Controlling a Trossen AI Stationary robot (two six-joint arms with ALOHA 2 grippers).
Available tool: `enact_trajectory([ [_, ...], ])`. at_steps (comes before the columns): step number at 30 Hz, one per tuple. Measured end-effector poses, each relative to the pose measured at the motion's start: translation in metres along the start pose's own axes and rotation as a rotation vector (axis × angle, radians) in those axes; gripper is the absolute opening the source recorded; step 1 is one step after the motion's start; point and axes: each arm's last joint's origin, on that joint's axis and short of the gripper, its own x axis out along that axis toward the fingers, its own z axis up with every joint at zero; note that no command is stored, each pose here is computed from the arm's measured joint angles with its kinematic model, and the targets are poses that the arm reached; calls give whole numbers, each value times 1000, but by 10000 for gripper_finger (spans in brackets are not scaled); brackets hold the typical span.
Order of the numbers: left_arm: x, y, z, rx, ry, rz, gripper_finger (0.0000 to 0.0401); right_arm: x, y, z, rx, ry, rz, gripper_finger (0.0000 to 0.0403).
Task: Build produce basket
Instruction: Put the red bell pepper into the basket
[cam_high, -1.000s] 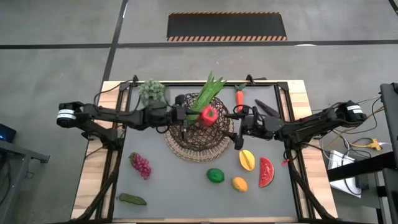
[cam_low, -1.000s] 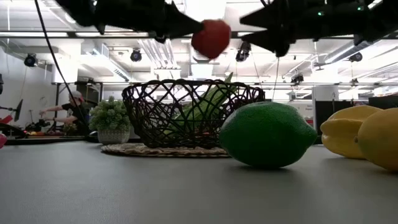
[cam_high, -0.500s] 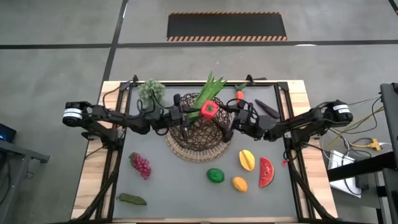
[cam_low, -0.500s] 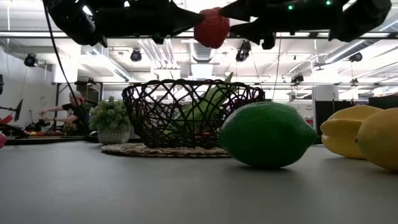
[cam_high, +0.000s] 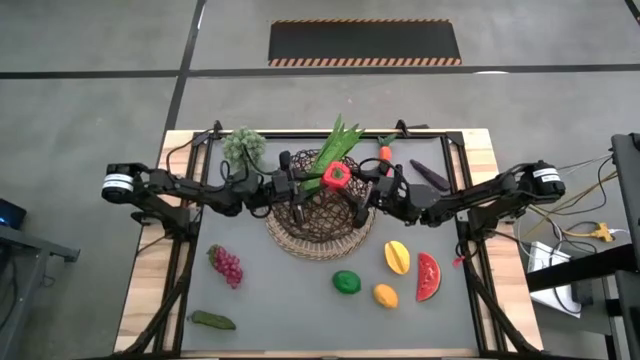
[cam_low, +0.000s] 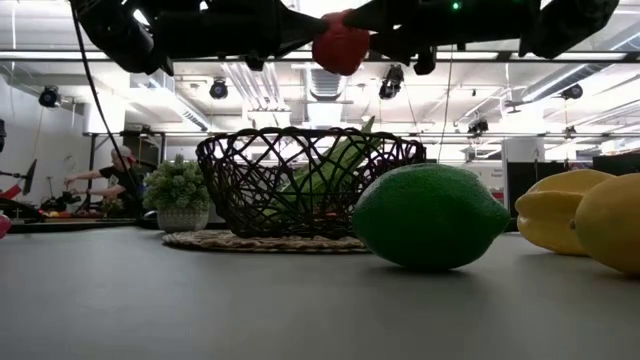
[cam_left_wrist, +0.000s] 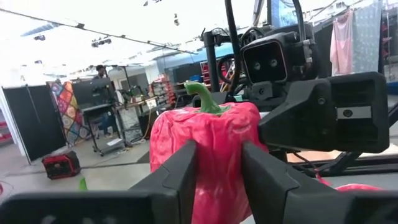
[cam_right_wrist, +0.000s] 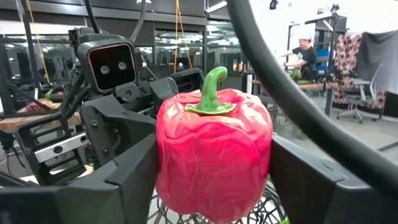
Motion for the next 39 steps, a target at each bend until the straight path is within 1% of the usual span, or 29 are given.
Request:
enact_trajectory([
  [2, 0, 0, 0, -4, 1, 0, 112, 1, 0, 0, 2, 12, -1, 230],
  [4, -1, 0, -1, -6, 6, -1, 130, 2, 1, 1, -2, 30, 0, 221],
  [11, -7, -1, -6, -4, 36, -6, 218, 7, 3, 1, 14, 120, -3, 219],
  [13, -9, 0, -5, 8, 54, 16, 239, 8, 2, -2, 1, 180, -16, 219],
  [16, -14, 3, 0, 37, 97, 45, 261, 12, -1, -9, 2, 291, -40, 219],
  [20, -24, 6, 8, 101, 167, 31, 270, 16, -10, -15, 48, 407, -97, 218],
  [23, -34, 10, 20, 99, 169, 32, 272, 15, -19, -27, 77, 519, -154, 219],
  [25, -40, 12, 25, 89, 161, 35, 272, 15, -25, -32, 107, 552, -190, 220],
  [28, -49, 14, 29, 45, 111, 40, 272, 20, -29, -41, 130, 568, -224, 220],
  [30, -52, 14, 30, 16, 69, 44, 272, 25, -28, -50, 120, 593, -234, 220],
  [32, -55, 14, 28, 1, 60, 44, 272, 32, -26, -56, 112, 604, -237, 220],
  [35, -56, 13, 26, -1, 46, 45, 272, 47, -22, -59, 88, 607, -234, 221],
  [39, -58, 13, 24, -16, 44, 46, 272, 65, -18, -61, 40, 674, -243, 221],
])
